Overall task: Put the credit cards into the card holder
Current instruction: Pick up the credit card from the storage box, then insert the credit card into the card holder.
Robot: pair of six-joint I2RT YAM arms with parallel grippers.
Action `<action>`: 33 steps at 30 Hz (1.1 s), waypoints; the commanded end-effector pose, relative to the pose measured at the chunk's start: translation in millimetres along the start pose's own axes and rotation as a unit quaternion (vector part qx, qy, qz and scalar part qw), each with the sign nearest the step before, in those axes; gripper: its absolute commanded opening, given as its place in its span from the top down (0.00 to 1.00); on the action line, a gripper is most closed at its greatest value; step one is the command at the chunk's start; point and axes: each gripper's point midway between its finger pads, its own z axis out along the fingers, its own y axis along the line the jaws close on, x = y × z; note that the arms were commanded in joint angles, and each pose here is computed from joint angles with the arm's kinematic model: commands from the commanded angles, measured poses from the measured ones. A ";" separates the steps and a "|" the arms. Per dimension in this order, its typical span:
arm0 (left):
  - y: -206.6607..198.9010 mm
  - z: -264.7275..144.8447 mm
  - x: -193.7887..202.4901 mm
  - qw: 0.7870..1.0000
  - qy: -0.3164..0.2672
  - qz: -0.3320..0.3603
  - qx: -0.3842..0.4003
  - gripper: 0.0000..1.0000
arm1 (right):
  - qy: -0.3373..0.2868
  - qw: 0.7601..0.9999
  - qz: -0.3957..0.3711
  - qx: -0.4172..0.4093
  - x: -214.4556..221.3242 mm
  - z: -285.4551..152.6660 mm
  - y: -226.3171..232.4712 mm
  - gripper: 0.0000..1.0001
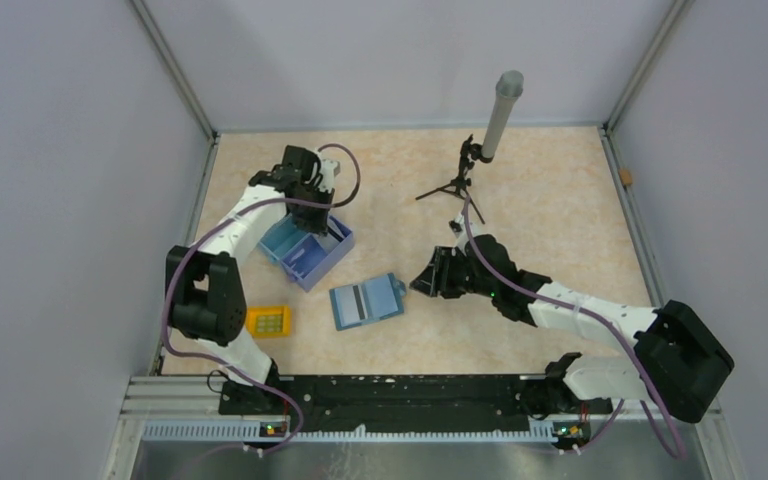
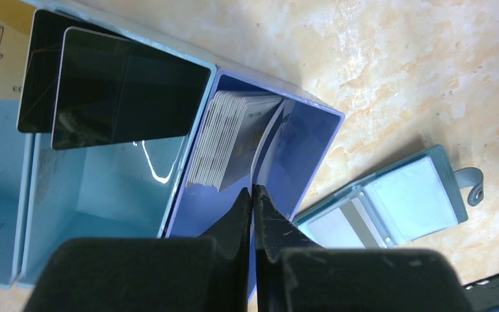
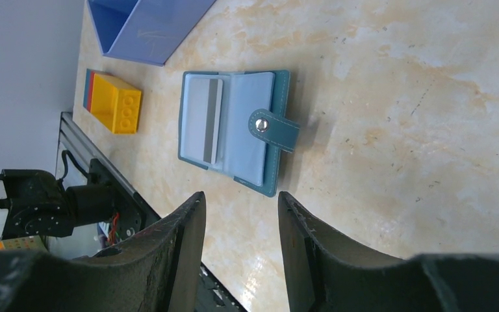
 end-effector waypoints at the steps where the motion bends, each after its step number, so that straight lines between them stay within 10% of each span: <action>1: -2.6 -30.5 -16.1 0.998 -0.029 -0.054 0.008 1.00 | -0.011 1.000 -0.003 -0.005 -10.6 0.1 4.2 0.56; 17: 2.0 -113.9 -30.8 0.976 -0.177 -0.122 0.022 1.00 | -0.024 1.000 -0.017 -0.004 -22.2 -1.8 10.2 0.56; 33: -130.6 -129.5 27.4 0.939 -0.095 -0.045 0.328 1.00 | -0.032 0.966 -0.208 -0.147 -55.2 -29.5 87.3 0.40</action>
